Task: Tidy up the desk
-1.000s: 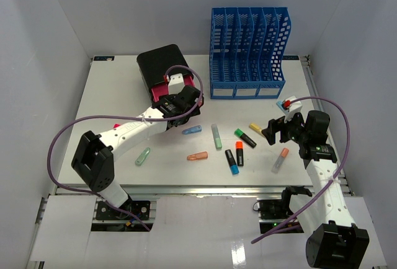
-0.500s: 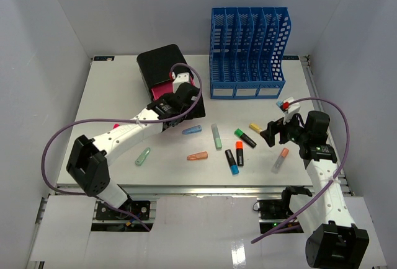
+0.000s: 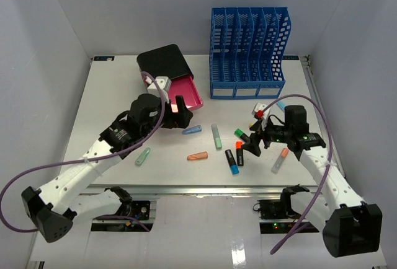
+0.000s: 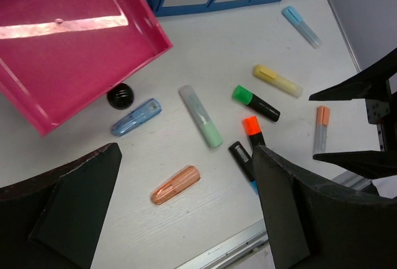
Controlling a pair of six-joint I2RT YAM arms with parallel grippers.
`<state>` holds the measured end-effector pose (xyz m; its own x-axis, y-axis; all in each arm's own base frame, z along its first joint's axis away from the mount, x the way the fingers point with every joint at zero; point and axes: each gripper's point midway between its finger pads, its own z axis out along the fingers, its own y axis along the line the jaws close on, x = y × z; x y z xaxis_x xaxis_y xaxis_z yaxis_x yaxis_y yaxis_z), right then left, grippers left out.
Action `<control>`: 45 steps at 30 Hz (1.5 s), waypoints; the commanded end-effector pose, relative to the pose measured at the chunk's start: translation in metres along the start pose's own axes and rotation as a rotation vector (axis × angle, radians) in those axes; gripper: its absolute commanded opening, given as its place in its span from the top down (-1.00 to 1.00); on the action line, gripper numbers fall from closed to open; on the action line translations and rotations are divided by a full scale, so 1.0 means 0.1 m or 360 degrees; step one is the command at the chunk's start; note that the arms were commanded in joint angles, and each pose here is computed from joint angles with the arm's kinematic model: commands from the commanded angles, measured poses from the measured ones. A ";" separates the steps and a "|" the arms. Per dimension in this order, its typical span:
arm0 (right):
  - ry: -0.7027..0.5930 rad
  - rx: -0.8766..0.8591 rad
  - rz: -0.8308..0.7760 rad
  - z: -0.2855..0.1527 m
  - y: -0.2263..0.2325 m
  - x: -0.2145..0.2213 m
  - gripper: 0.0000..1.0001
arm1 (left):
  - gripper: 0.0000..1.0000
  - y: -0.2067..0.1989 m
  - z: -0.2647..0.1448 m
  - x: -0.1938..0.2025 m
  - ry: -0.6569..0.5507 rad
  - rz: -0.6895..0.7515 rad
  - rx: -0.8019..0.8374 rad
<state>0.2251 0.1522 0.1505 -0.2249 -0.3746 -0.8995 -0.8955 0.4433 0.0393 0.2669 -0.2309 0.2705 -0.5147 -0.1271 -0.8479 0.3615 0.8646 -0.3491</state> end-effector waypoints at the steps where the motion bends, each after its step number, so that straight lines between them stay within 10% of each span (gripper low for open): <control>1: 0.0137 -0.0038 -0.0077 0.23 -0.01 -0.12 -0.90 | -0.96 0.36 -0.21 -0.05 -0.0097 -0.0012 -0.0126; 33: 0.0925 0.0378 0.0582 1.73 -0.24 0.45 -0.79 | -0.96 1.22 -0.89 0.33 -0.0321 -0.0393 -0.0557; 45: 0.1056 0.0578 0.0518 1.63 -0.43 0.76 0.12 | -0.96 1.22 -0.91 0.42 -0.0301 -0.0425 -0.0540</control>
<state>0.3103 0.2486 0.0213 -0.7247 -0.5224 -0.4493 -0.6054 0.7942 0.0529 0.2205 -0.0903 0.2376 -0.3811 -0.4196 -0.8238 -0.0298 0.8962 -0.4426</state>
